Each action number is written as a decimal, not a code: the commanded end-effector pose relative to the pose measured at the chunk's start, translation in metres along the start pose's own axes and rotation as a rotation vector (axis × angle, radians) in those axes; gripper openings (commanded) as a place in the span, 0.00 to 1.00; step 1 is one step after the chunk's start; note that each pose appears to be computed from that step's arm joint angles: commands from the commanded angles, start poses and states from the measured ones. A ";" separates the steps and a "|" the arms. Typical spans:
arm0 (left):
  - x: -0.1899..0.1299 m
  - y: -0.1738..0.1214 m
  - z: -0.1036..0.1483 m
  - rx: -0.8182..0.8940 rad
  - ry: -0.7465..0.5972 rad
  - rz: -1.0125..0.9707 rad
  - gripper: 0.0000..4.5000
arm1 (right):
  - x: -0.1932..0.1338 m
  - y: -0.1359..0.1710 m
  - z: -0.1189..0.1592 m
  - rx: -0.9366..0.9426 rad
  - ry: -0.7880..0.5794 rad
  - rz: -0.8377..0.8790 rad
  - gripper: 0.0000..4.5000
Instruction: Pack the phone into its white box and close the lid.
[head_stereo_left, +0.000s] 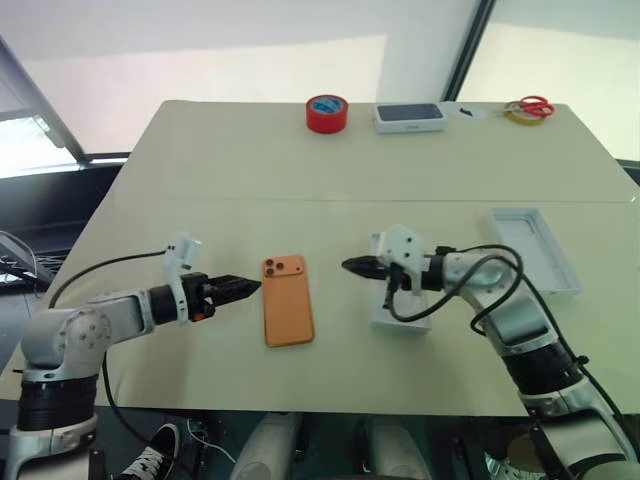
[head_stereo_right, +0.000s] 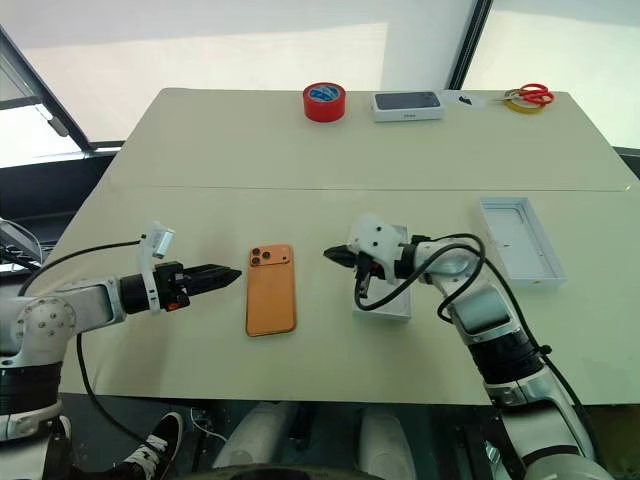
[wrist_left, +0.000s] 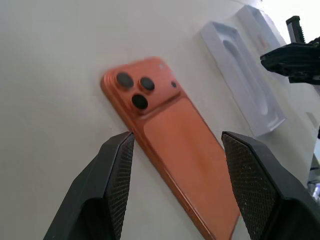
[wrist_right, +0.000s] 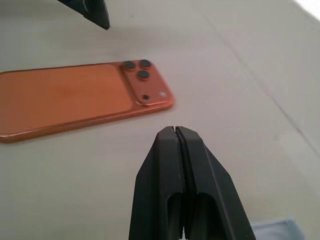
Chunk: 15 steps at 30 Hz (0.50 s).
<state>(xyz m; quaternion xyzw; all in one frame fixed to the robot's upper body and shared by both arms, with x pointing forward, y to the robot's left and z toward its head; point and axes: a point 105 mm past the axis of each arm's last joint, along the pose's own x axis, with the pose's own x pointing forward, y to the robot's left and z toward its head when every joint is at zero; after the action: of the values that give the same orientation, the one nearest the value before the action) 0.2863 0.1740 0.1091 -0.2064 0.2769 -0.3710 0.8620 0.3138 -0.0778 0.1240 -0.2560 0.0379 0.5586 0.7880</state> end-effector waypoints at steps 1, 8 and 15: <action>-0.001 -0.006 0.003 -0.059 -0.024 0.003 0.65 | 0.015 0.010 0.017 -0.092 0.003 0.066 0.01; 0.006 -0.009 -0.021 -0.047 0.122 0.076 0.65 | 0.039 0.029 0.004 -0.180 0.113 0.178 0.01; 0.022 -0.015 -0.038 -0.107 0.187 0.073 0.65 | 0.048 0.027 -0.014 -0.191 0.172 0.199 0.01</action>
<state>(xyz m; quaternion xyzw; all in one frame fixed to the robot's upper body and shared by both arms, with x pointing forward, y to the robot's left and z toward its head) 0.2736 0.1478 0.0922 -0.2102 0.3541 -0.3428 0.8443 0.3071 -0.0391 0.0848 -0.3608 0.0799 0.6133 0.6981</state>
